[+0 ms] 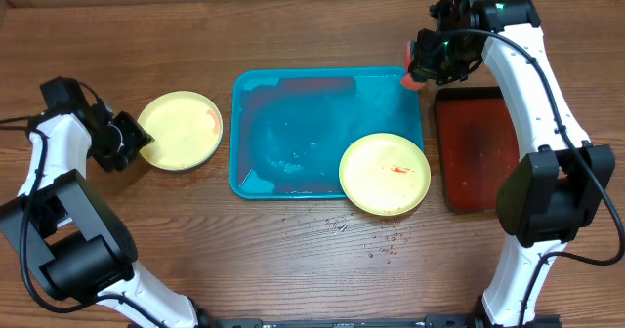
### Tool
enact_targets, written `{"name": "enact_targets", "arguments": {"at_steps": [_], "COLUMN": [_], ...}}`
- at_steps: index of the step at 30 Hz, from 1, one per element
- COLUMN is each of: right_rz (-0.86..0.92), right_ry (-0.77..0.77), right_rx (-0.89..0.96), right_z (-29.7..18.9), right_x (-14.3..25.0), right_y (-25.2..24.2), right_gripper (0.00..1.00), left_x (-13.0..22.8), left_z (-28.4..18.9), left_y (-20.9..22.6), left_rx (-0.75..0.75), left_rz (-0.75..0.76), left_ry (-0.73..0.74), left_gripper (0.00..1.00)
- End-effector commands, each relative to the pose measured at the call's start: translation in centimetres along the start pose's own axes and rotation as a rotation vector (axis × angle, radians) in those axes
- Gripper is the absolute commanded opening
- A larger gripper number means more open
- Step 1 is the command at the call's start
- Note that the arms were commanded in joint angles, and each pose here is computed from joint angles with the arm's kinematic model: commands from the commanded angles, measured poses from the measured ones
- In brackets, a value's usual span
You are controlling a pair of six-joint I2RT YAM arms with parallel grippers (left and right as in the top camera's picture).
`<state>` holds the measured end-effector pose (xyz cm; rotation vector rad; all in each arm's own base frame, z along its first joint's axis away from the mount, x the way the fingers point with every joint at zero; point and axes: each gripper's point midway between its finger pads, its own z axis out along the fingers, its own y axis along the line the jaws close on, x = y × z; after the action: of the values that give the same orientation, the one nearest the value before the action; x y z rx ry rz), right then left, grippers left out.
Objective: Clean dirty plates on tray and stack at the side
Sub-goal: 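Set the yellow plate onto the white plate left of the tray, then release the plate and move the left gripper to the second yellow plate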
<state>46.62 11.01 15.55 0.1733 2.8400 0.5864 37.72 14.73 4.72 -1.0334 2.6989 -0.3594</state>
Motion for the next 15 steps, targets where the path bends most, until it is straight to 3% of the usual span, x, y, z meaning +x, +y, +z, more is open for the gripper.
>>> {"name": "enact_targets", "arguments": {"at_steps": [1,4,7,9,15], "right_rz": [-0.009,-0.009,-0.01,-0.01,-0.01], "right_ry": [-0.003,-0.004,-0.008,-0.009,-0.009], "right_rx": [-0.002,-0.003,-0.003,0.004,0.007], "right_z": [0.0,0.0,0.0,0.0,0.0], "right_x": [0.0,0.0,-0.1,-0.1,-0.1], "right_y": [0.2,0.2,0.2,0.1,0.0], "right_gripper": [0.04,0.04,0.04,0.04,0.04], "left_x": [-1.8,-1.1,1.4,4.0,12.1], "left_z": [-3.9,-5.2,-5.6,-5.5,-4.4], "left_y": [-4.3,-8.2,-13.6,-17.2,-24.4], "left_rx": [0.046,0.086,0.234,0.33,0.389], "left_rz": [0.164,0.296,0.445,0.529,0.723], "left_ry": [-0.062,-0.051,-0.006,0.042,0.146], "left_gripper": [0.43,0.5,0.56,0.56,0.54]}}
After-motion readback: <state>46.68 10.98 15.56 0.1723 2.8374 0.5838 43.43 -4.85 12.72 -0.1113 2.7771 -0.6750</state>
